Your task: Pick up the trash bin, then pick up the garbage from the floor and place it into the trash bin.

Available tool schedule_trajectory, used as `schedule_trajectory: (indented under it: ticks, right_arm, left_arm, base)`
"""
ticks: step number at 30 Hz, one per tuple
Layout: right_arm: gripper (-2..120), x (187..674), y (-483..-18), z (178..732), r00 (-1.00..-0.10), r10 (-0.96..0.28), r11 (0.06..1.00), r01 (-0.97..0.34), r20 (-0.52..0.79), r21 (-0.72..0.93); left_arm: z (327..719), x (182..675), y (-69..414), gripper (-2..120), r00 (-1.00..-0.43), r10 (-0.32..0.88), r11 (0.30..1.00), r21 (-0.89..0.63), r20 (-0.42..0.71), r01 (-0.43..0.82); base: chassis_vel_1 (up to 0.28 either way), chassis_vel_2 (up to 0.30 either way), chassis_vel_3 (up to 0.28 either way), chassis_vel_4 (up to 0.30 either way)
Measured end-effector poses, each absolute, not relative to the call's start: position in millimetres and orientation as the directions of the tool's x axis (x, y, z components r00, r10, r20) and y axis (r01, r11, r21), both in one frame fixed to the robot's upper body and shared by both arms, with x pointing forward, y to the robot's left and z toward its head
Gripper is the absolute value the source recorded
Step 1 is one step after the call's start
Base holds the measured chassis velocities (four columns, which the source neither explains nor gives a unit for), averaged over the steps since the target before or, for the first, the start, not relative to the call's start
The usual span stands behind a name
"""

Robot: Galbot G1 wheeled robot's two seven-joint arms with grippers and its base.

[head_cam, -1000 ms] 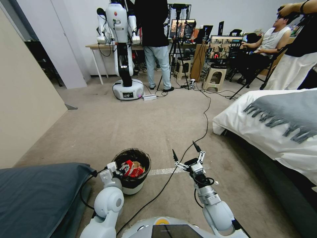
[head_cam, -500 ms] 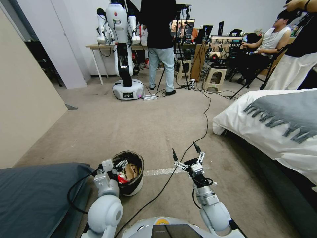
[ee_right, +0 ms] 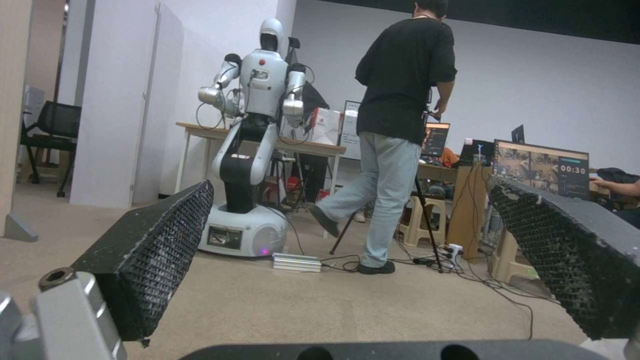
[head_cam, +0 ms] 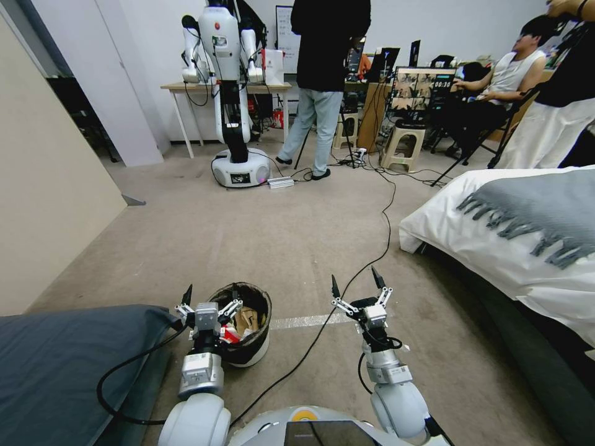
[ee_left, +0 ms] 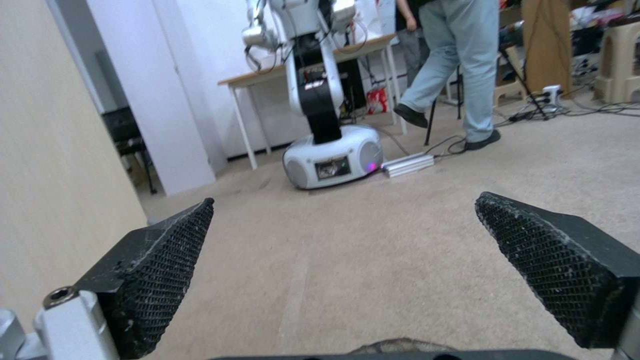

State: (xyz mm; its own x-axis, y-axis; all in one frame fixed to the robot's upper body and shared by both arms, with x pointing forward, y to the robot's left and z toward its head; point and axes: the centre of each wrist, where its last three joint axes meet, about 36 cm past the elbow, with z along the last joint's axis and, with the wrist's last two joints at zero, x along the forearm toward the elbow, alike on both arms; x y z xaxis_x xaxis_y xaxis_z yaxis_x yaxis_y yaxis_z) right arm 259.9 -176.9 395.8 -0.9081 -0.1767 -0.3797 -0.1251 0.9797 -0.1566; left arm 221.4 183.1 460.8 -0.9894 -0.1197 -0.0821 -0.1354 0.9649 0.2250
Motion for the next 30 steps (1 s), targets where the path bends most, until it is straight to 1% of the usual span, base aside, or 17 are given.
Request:
schedule_trajectory:
  ticks: [8,30]
  right_arm:
    - [100,260.1,-174.8,394.8,-0.916,-0.157,0.982,-0.106,-0.370,-0.153]
    - [100,260.2,-174.6,394.9,-0.916,-0.157,0.982,-0.106,-0.370,-0.154]
  left_arm:
    - [459.2,221.9,183.9,100,-0.989,-0.112,0.965,0.226,-0.093,-0.130]
    - [459.0,222.3,184.1,100,-0.989,-0.117,0.966,0.221,-0.087,-0.134]
  base:
    - [0.000,0.000,0.000,0.000]
    - [0.000,0.000,0.000,0.000]
